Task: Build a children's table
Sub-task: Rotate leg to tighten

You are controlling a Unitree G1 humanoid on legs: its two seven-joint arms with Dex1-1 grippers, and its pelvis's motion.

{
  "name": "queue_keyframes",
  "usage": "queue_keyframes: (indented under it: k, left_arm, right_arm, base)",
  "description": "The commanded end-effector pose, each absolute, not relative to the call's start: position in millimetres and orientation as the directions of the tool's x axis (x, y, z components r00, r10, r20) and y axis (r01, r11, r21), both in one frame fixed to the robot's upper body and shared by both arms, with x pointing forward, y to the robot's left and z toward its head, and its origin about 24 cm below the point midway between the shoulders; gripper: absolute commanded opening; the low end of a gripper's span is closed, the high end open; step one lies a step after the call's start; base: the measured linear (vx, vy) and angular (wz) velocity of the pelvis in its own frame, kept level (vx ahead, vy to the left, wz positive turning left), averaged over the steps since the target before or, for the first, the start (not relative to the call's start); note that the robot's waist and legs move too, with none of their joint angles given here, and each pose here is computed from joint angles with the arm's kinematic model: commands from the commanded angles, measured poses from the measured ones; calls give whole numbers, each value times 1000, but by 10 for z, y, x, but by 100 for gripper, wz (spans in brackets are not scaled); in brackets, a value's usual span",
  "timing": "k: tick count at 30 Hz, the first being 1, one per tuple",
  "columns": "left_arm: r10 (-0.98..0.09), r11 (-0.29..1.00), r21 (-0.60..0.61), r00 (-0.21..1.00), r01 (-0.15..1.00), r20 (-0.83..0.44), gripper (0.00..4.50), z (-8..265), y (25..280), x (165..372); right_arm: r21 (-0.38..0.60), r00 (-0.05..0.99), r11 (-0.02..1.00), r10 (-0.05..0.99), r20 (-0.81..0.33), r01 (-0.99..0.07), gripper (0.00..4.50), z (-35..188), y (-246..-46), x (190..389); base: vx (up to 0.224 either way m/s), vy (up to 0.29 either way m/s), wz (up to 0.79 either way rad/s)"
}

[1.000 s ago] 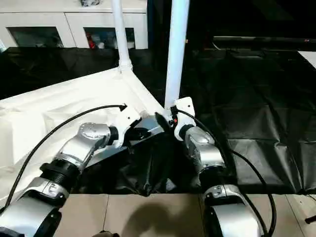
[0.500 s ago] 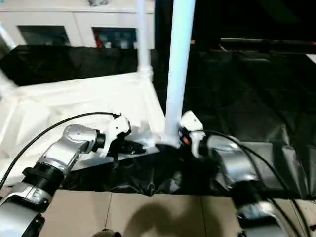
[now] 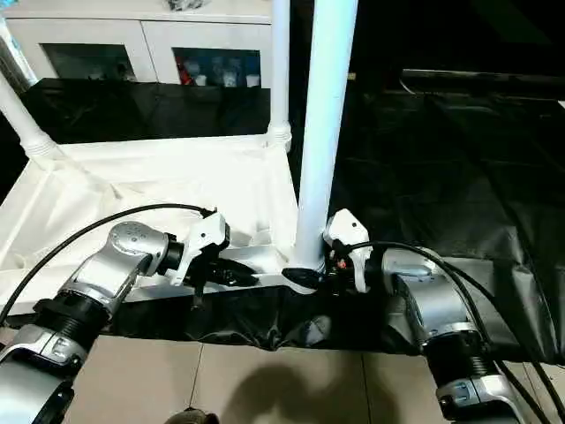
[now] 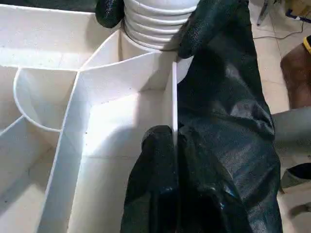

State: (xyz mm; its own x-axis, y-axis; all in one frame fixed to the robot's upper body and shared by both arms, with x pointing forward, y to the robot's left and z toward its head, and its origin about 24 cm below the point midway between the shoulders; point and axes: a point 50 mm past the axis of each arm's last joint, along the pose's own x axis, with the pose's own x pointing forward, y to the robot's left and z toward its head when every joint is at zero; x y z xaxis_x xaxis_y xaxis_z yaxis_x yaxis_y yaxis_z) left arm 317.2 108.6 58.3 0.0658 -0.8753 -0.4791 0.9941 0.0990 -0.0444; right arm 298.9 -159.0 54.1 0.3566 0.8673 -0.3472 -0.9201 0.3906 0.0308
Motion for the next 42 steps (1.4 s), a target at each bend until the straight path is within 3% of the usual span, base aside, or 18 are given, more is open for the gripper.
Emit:
queue_keyframes:
  k: [1,4,6,9,13,16,17,20,24,33,36,42]
  left_arm:
    - [-901,144,11,136,990,-411,0,715,914,3265]
    - [-890,222,22,212,975,-403,0,719,862,3325]
    - [-846,376,46,363,925,-390,0,747,714,3444]
    - [-820,445,49,428,894,-379,0,768,647,3496]
    - [-791,520,70,511,851,-337,0,825,467,3553]
    - [-806,494,74,488,866,-335,0,812,440,3527]
    - [-813,480,75,476,874,-334,0,809,437,3515]
    - [-824,462,74,458,884,-334,0,806,442,3495]
    - [-863,394,61,392,917,-318,0,805,511,3442]
    - [-900,256,63,261,965,-350,0,766,724,3347]
    - [-904,170,56,179,984,-390,0,754,859,3300]
    - [-889,139,58,150,989,-432,0,742,984,3299]
  right_arm:
    - [38,389,424,861,-328,-905,272,460,-1361,3005]
    - [7,520,552,789,-327,-834,272,408,-1303,3122]
    - [74,713,762,631,-304,-643,272,332,-1183,3331]
    - [101,767,819,567,-299,-565,271,315,-1116,3394]
    - [92,813,854,516,-268,-512,271,367,-828,3489]
    - [98,810,841,540,-227,-533,305,420,-772,3510]
    - [103,809,837,546,-217,-537,340,432,-773,3514]
    - [111,804,827,561,-196,-550,353,458,-791,3519]
    - [24,756,778,617,-217,-628,391,452,-895,3474]
    - [0,575,592,784,-232,-806,391,487,-1165,3262]
    - [12,449,468,856,-254,-884,391,531,-1326,3123]
    - [16,349,369,891,-290,-929,377,570,-1469,3008]
  base:
    - [0,0,0]
    - [0,0,0]
    - [0,0,0]
    - [0,0,0]
    - [0,0,0]
    - [0,0,0]
    - [0,0,0]
    - [0,0,0]
    - [0,0,0]
    - [0,0,0]
    - [0,0,0]
    - [0,0,0]
